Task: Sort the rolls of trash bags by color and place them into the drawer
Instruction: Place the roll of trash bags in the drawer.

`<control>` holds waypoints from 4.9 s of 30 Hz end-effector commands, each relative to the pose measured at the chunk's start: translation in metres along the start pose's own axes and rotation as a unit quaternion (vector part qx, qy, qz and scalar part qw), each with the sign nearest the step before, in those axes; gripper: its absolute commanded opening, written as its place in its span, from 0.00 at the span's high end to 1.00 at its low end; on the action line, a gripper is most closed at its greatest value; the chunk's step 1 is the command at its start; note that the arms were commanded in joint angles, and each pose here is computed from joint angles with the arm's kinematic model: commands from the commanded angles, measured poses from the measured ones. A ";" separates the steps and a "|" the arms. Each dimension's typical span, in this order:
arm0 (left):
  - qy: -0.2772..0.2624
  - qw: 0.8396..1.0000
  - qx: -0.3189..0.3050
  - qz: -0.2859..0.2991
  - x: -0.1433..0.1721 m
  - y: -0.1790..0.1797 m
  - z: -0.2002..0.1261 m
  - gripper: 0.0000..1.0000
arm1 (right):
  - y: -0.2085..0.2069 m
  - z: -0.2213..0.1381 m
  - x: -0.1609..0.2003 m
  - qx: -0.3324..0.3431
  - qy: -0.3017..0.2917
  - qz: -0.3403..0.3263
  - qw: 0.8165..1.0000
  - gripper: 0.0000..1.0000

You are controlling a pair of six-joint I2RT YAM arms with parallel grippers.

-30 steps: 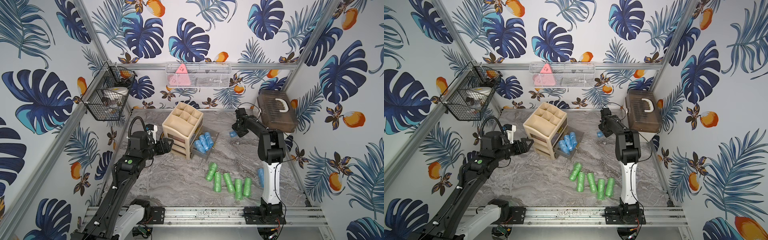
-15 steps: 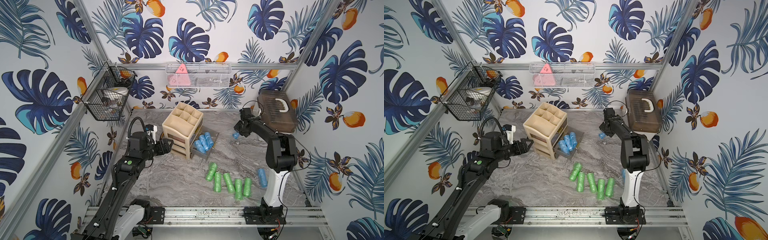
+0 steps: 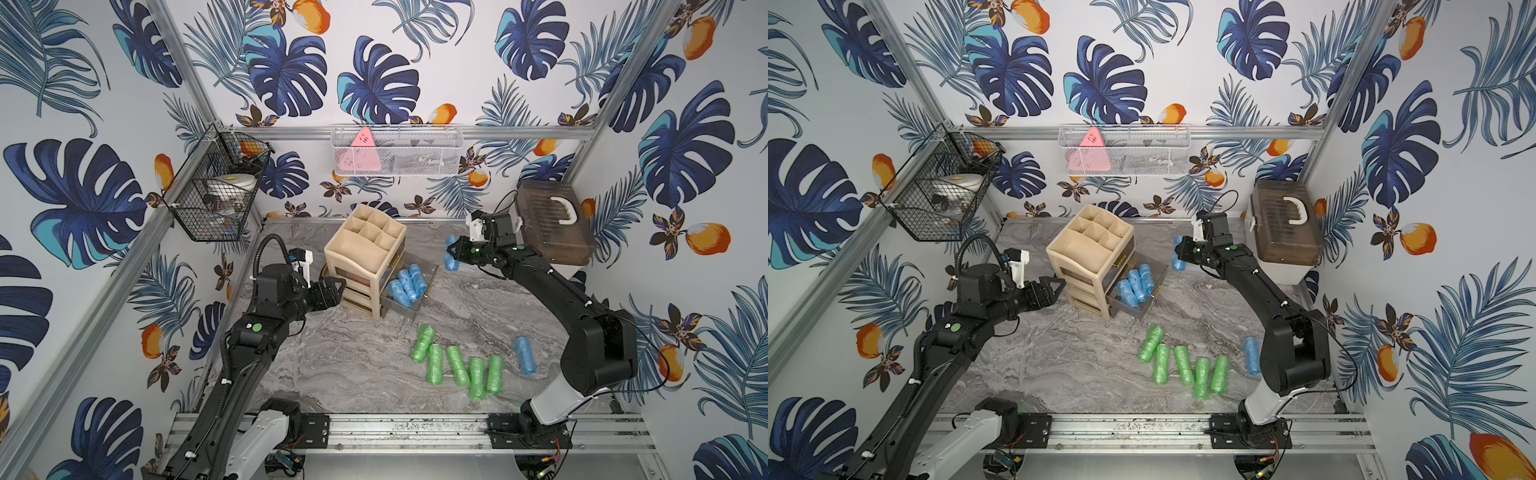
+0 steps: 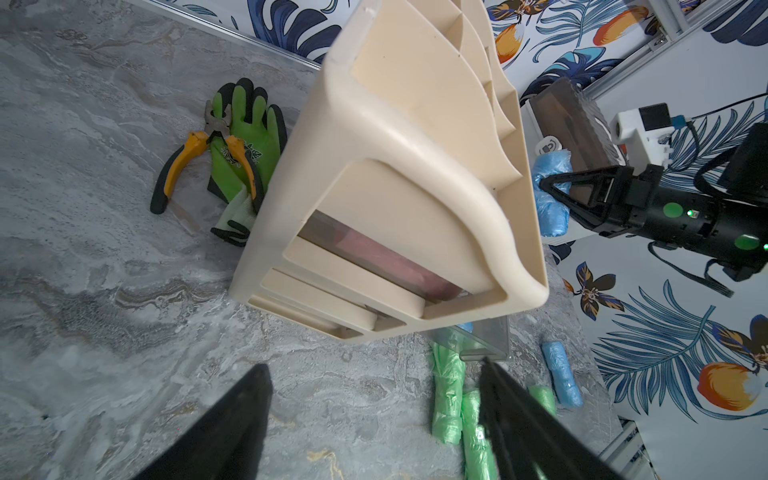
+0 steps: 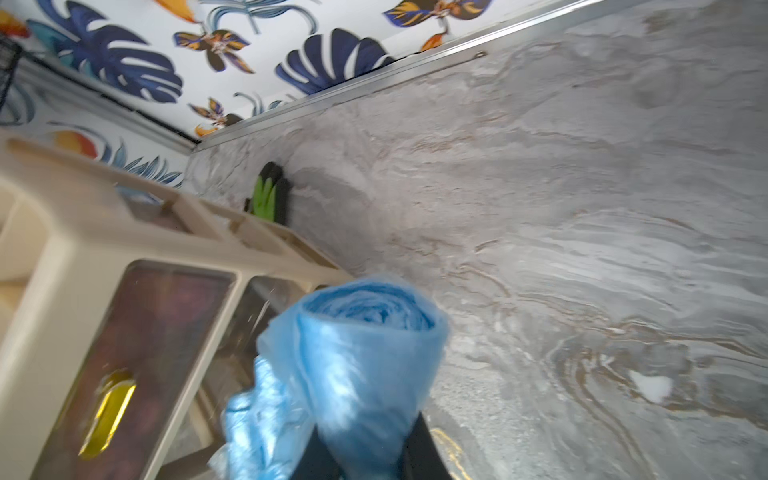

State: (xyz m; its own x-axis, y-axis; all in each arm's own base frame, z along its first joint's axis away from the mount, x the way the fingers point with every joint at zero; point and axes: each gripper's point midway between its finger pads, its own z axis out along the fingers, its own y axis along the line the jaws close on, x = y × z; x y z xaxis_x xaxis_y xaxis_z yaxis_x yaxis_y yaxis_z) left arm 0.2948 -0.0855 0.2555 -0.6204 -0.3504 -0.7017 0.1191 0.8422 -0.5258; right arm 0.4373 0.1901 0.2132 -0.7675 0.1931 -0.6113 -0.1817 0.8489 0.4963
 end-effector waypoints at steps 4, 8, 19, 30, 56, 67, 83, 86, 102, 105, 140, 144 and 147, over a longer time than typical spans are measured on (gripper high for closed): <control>-0.009 1.000 -0.002 0.004 -0.003 -0.001 -0.006 0.18 | 0.057 0.004 0.012 -0.070 0.004 0.074 0.995 1.00; -0.009 1.000 -0.003 0.003 -0.001 -0.001 -0.008 0.17 | 0.075 0.022 0.031 -0.072 0.021 0.148 0.986 0.99; -0.009 1.000 -0.002 0.004 0.002 -0.001 -0.011 0.17 | 0.068 0.064 0.066 0.015 0.047 0.244 0.968 0.91; -0.010 1.000 -0.005 0.007 0.000 -0.001 -0.011 0.17 | 0.069 0.081 0.073 0.018 0.072 0.263 0.962 0.56; -0.012 1.000 -0.006 0.006 0.002 -0.001 -0.016 0.17 | 0.074 0.074 0.097 -0.015 0.114 0.240 0.964 0.84; -0.012 1.000 -0.010 0.010 -0.001 -0.002 -0.016 0.17 | 0.097 0.086 0.093 -0.084 0.125 0.253 0.956 0.81; -0.014 1.000 -0.009 0.010 -0.005 -0.003 -0.016 0.17 | 0.090 0.050 0.080 -0.049 0.093 0.186 0.977 0.83; -0.015 1.000 -0.010 0.010 -0.006 -0.003 -0.017 0.17 | 0.088 0.061 0.088 -0.047 0.108 0.188 0.975 0.88; -0.013 1.000 -0.017 0.011 -0.007 -0.001 -0.016 0.16 | 0.104 0.080 0.084 -0.100 0.111 0.176 0.973 0.83; -0.015 1.000 -0.018 0.012 -0.010 -0.002 -0.016 0.16 | 0.101 0.077 0.088 -0.092 0.117 0.168 0.974 0.82; -0.018 1.000 -0.016 0.007 -0.013 -0.004 -0.017 0.16 | 0.089 0.069 0.095 -0.049 0.140 0.102 0.984 0.75; -0.019 1.000 -0.016 0.008 -0.012 -0.004 -0.016 0.16 | 0.065 0.061 0.090 0.015 0.125 0.078 0.989 0.75; -0.019 1.000 -0.016 0.008 -0.013 -0.003 -0.016 0.16 | 0.054 0.053 0.082 0.041 0.113 0.063 0.991 0.75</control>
State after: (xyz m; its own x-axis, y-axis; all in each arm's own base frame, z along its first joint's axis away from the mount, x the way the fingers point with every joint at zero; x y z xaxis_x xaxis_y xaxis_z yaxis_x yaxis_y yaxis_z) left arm 0.2873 -0.0765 0.2699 -0.6025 -0.3562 -0.7142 0.0857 0.8609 -0.5016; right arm 0.3979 0.3009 0.1629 -0.9104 0.2140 -0.3542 -0.0474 0.7964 0.6029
